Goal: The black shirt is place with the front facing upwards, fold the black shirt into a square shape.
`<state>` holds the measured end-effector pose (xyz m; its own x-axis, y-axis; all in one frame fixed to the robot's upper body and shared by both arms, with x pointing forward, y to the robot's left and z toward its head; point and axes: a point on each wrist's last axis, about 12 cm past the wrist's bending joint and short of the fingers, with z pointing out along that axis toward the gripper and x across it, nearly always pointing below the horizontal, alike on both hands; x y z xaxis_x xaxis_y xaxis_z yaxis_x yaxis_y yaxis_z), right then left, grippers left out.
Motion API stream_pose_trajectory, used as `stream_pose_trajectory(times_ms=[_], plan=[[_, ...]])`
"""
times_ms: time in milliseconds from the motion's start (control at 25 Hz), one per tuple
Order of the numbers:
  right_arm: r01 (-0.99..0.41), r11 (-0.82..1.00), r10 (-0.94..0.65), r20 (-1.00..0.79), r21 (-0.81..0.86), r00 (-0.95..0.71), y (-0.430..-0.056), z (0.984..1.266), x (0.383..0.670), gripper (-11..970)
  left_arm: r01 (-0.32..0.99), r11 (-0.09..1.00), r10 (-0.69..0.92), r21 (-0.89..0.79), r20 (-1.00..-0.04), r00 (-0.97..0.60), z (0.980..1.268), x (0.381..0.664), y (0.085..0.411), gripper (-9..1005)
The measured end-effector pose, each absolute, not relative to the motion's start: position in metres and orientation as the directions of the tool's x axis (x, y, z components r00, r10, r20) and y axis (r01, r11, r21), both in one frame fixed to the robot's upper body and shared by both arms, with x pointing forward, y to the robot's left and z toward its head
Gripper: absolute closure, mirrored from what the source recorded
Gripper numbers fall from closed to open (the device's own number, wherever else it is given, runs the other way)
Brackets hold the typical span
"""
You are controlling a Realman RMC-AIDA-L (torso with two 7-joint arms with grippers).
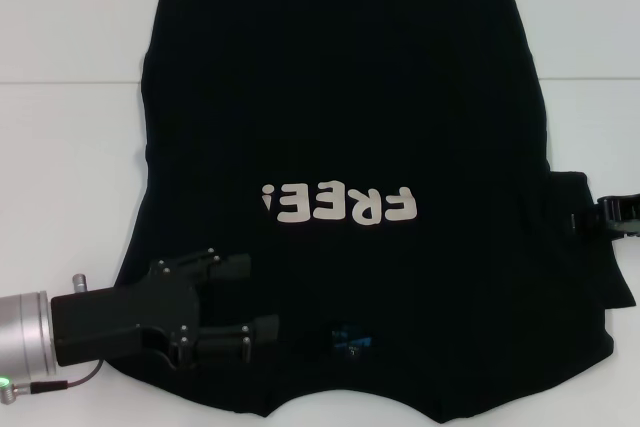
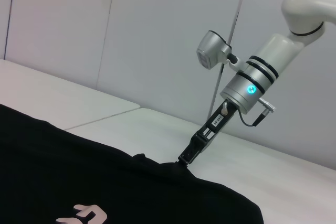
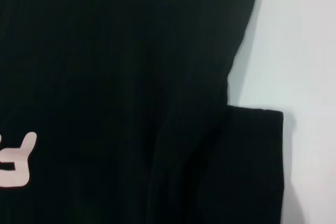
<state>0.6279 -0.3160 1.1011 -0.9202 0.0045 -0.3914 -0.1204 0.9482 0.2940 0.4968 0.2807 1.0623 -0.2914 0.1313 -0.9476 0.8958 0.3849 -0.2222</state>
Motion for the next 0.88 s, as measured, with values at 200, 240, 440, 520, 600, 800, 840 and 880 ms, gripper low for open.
stream_pose_trajectory(times_ms=[200,240,440,520,600,800,840,880], plan=[[-0.138,0.948,-0.017,-0.387,0.288,-0.922,-0.3130,1.1008,0.6275,281,0.896,0.385,0.131,-0.222,-0.948,-0.291,1.0623,0.4968,0.2807,111],[-0.143,0.948,-0.023,-0.388,0.283,-0.922,-0.3122,1.1007,0.6276,284,0.895,0.386,0.130,-0.222,-0.948,-0.291,1.0623,0.4968,0.2807,111],[-0.144,0.949,-0.026,-0.386,0.280,-0.922,-0.3114,1.1004,0.6276,419,0.895,0.387,0.128,-0.224,-0.948,-0.292,1.0622,0.4966,0.2808,111],[-0.145,0.949,-0.027,-0.386,0.279,-0.922,-0.3114,1.1004,0.6275,497,0.894,0.387,0.128,-0.224,-0.948,-0.293,1.0620,0.4964,0.2810,111],[-0.144,0.949,-0.026,-0.386,0.279,-0.922,-0.3117,1.1003,0.6273,575,0.894,0.388,0.127,-0.225,-0.948,-0.293,1.0619,0.4961,0.2812,111],[-0.146,0.950,-0.029,-0.388,0.277,-0.921,-0.3121,1.1003,0.6272,889,0.893,0.390,0.126,-0.225,-0.948,-0.293,1.0618,0.4960,0.2814,111],[-0.147,0.950,-0.030,-0.389,0.276,-0.921,-0.3122,1.1003,0.6272,893,0.893,0.391,0.126,-0.224,-0.948,-0.294,1.0617,0.4961,0.2815,111],[-0.148,0.950,-0.030,-0.390,0.276,-0.920,-0.3122,1.1004,0.6274,896,0.892,0.394,0.128,-0.224,-0.947,-0.294,1.0614,0.4964,0.2817,111]])
